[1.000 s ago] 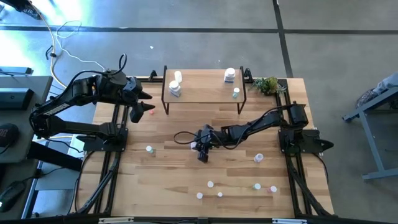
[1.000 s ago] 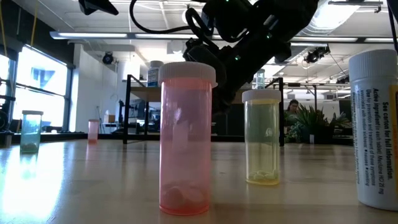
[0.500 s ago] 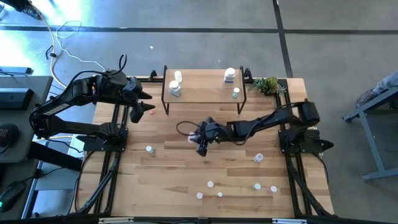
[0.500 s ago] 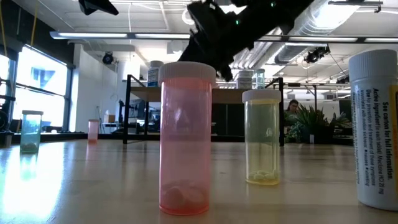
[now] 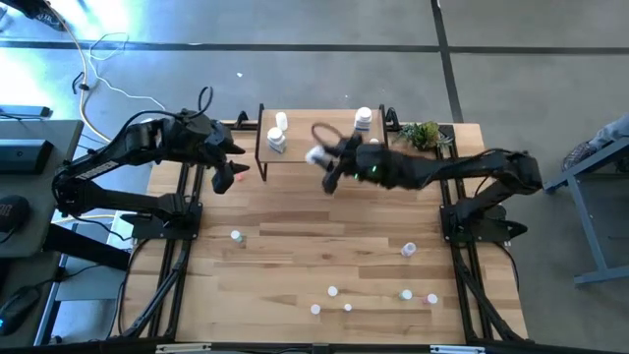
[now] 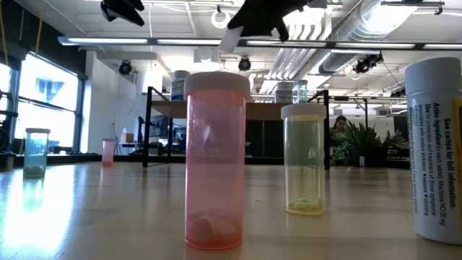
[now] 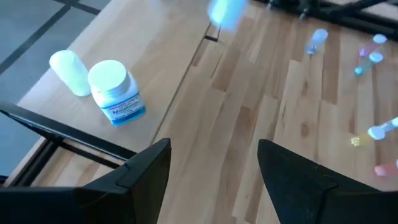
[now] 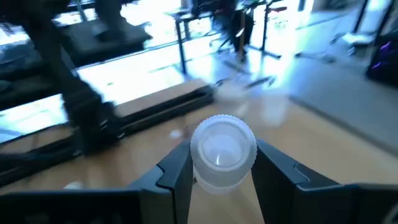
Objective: Pick and place medicine bottles onto shelf by color
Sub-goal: Put the left transparent pill bottle on the shelf
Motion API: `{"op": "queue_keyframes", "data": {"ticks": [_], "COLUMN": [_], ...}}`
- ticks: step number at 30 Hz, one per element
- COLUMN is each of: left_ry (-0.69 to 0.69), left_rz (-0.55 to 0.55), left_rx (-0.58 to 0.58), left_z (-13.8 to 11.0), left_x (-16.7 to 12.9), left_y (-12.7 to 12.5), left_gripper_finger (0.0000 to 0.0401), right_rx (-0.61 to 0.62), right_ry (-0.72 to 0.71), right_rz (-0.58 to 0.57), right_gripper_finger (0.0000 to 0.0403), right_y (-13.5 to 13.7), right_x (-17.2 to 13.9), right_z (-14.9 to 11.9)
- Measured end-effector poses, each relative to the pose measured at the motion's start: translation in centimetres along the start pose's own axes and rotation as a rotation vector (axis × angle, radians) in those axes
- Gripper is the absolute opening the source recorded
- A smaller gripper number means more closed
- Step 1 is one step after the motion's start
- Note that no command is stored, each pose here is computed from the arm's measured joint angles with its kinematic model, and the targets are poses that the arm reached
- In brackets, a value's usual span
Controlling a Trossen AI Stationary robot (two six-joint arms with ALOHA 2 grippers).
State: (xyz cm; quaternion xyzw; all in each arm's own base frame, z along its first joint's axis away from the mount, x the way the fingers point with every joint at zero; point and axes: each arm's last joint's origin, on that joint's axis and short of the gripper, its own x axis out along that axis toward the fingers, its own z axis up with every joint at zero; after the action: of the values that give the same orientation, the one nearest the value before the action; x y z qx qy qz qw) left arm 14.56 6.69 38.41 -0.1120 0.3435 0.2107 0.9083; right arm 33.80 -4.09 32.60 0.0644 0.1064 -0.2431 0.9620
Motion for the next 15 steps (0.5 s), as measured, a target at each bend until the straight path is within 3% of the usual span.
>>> {"op": "queue_keyframes", "data": {"ticks": [7, 15], "left_ry": [-0.061, -0.161], "left_rz": [0.040, 0.116], "left_rx": [-0.048, -0.109], "left_z": [1.3, 2.2], "left_x": [1.2, 1.1], "left_y": [0.1, 1.5], "left_gripper_finger": [0.0231, 0.0231], "right_rx": [-0.098, -0.074], "right_ry": [0.112, 0.276], "right_rz": [-0.097, -0.135], "right_gripper_finger": [0.0122, 0.0122], "right_y": [-4.7, -9.6], "right_x": [0.2, 1.4], "right_z": [4.3, 3.9]}}
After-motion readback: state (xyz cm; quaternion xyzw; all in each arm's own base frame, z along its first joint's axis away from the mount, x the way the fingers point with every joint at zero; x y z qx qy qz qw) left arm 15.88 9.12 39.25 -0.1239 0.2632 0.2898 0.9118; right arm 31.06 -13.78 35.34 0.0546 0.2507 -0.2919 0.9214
